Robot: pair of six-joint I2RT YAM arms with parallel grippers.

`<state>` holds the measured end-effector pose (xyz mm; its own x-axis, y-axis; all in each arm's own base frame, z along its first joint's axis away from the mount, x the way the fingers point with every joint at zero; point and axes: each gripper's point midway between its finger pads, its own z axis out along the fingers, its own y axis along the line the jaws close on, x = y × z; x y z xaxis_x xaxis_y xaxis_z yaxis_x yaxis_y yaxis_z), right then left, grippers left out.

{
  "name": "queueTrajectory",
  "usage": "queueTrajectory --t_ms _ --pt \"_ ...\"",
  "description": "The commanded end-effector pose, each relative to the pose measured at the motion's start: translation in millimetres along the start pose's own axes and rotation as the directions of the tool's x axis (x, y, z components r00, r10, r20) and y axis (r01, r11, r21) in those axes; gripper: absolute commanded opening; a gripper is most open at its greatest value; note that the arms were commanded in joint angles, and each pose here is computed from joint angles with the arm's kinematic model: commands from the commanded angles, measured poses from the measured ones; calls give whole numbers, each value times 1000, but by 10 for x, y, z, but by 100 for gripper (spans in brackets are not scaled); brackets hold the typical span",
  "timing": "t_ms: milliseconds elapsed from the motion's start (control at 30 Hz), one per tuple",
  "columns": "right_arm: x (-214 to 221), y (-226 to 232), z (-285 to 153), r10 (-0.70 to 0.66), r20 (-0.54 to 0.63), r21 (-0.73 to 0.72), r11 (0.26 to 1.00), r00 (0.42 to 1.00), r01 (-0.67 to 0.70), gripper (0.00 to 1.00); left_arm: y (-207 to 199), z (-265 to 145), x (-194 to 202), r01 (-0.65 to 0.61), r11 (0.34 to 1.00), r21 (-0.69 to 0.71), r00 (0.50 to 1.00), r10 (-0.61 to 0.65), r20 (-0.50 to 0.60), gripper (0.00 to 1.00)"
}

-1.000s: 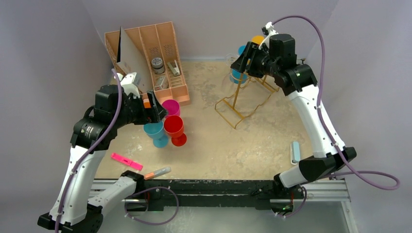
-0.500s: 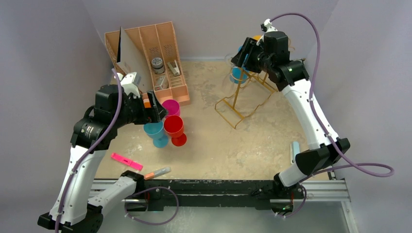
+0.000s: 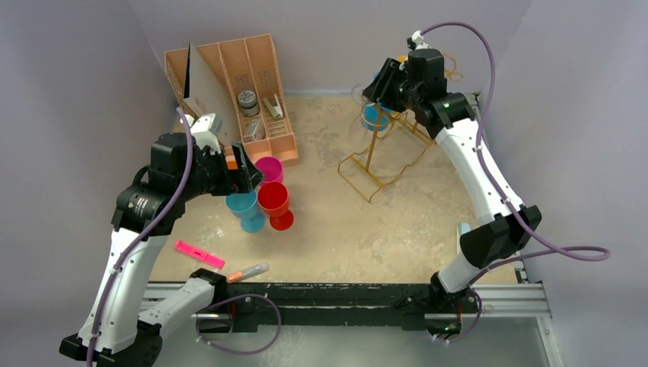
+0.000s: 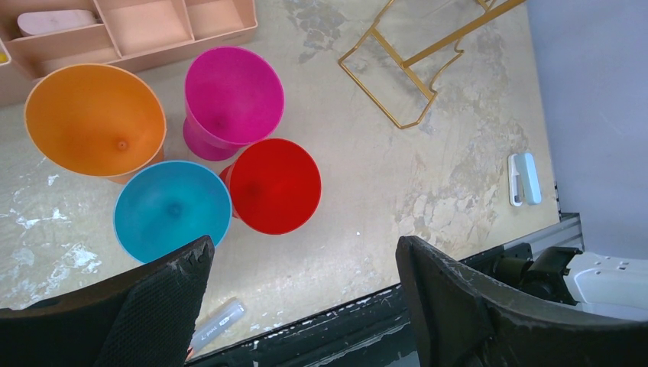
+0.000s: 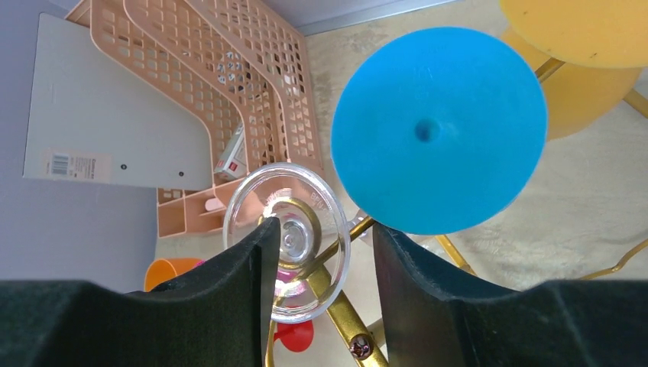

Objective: Take the wine glass off the wine glass rack
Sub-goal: Pick up the wine glass from the wine rack.

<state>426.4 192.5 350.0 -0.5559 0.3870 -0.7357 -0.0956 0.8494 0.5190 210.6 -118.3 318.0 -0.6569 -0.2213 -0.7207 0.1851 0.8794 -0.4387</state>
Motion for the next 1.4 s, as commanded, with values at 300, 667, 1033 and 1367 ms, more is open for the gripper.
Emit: queueTrajectory --t_ms 300,667,1033,1367 --pt "-96 40 -149 6 42 -19 1000 999 -5 31 -44 19 -66 -13 1000 22 1000 13 14 88" --pt "-40 61 -203 38 17 -28 999 999 -37 20 -55 -5 -69 -16 1000 26 1000 15 17 87" --pt "-151 64 -284 18 35 0 1000 999 -18 8 -64 16 -81 -18 999 30 1000 17 14 87" --pt "-94 153 -302 55 3 -43 998 998 -55 0 -43 9 -63 -18 1000 22 1000 18 15 87"
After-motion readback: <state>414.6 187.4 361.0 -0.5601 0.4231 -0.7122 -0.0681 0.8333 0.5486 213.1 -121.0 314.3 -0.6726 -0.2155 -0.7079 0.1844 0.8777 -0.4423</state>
